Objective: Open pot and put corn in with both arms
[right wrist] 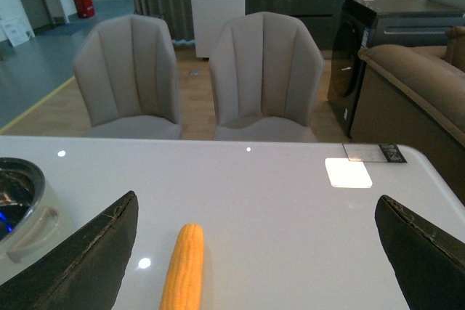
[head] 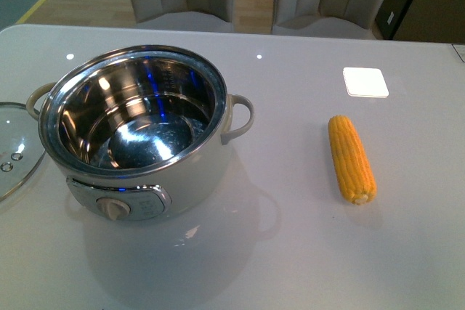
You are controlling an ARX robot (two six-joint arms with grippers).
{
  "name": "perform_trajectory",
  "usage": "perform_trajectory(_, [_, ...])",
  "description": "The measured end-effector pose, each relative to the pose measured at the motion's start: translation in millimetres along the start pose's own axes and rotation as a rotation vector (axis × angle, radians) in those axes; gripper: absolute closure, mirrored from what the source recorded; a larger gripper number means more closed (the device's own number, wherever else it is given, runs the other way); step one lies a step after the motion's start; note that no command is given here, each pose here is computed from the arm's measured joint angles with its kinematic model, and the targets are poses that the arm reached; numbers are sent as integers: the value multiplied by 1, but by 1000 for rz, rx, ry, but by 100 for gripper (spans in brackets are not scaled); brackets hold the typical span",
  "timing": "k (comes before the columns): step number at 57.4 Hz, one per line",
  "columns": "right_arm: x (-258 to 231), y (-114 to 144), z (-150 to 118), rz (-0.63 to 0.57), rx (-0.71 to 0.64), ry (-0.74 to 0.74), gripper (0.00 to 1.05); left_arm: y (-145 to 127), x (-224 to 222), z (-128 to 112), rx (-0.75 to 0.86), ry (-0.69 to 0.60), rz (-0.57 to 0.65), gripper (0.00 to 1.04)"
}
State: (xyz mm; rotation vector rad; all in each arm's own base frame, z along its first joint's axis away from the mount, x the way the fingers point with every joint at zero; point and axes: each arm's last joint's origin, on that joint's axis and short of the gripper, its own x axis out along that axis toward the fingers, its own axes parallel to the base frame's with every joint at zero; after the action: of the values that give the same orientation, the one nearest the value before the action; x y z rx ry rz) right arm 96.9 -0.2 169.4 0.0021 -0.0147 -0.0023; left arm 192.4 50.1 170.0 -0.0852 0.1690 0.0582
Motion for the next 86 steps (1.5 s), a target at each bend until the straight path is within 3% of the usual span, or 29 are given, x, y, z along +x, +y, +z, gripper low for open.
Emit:
perform_trajectory(21, [0,0,0,0,0,0,9,-14,-50,-19,-35,58,13,7])
perform_trajectory(30, [0,0,0,0,0,0,9,-21,-57,-17,59,-151,-50,34])
perform_trajectory(52, [0,0,0,0,0,0,9,-38,-72,-15,71,-179,-30,102])
perform_trajectory(86, [0,0,0,0,0,0,9,-43,-92,-24,77,-148,-55,101])
